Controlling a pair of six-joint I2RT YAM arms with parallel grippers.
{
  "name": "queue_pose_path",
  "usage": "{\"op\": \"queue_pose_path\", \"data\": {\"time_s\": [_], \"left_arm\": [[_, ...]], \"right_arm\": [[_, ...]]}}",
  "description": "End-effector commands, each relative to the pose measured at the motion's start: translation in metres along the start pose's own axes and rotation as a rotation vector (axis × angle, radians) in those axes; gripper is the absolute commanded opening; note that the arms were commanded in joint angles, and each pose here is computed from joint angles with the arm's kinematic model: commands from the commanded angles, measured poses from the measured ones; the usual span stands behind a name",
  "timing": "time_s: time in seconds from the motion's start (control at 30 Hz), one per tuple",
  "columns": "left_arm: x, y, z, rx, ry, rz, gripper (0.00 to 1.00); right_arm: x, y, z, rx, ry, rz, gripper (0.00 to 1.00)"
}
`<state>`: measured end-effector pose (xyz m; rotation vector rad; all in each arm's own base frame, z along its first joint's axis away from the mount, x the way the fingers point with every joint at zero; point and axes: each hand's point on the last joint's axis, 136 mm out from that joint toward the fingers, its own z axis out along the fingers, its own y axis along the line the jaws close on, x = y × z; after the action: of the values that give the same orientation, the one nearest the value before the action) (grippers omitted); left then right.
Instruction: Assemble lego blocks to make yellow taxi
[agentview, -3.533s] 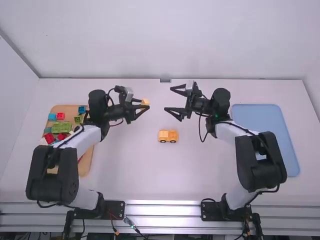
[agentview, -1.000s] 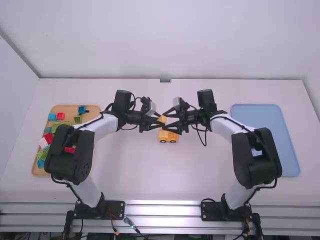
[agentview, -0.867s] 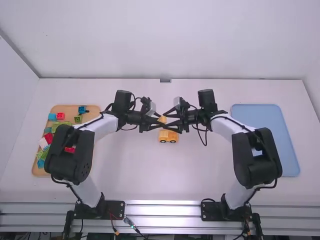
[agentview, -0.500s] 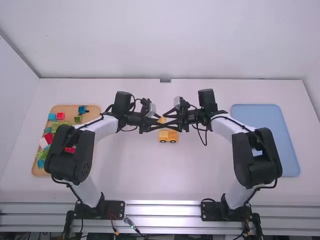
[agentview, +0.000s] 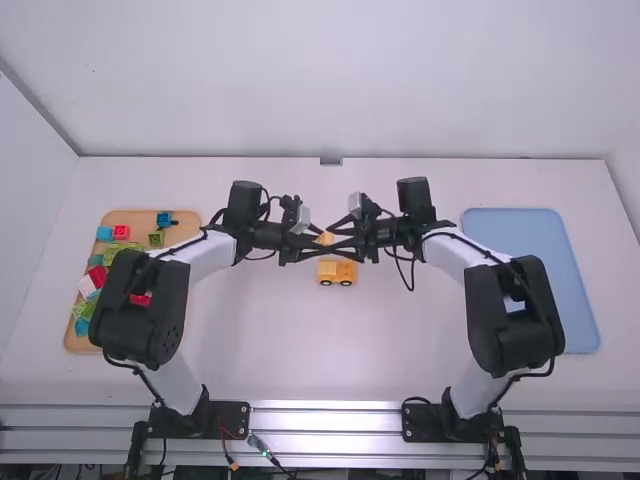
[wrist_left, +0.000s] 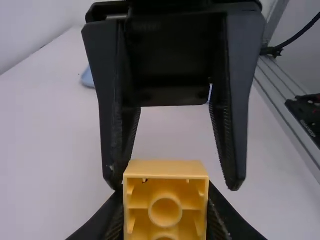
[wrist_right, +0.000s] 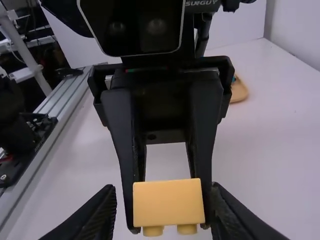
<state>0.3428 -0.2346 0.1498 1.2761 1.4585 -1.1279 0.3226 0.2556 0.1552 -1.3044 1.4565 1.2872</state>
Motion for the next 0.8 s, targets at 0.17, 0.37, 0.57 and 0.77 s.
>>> {"op": "queue_pose_path", "data": {"time_s": [0.17, 0.37, 0.57, 0.77], "left_arm": [[-0.011, -0.008, 0.002, 0.060, -0.054, -0.008, 0.02], [-0.027, -0.001, 0.002, 0.047, -0.088, -0.001, 0.02], [-0.040, 0.004, 0.000, 0.032, -0.117, 0.069, 0.02], [-0.060, 0.009, -0.002, 0.020, -0.160, 0.074, 0.02]], "right_arm": [[-0.015, 0.003, 0.000, -0.052, -0.052, -0.056, 0.46], [-0.027, 0.000, 0.005, -0.053, -0.070, -0.064, 0.46], [-0.043, -0.006, 0.003, -0.041, -0.098, -0.089, 0.43], [-0.050, -0.007, 0.003, -0.037, -0.111, -0.118, 0.43]]}}
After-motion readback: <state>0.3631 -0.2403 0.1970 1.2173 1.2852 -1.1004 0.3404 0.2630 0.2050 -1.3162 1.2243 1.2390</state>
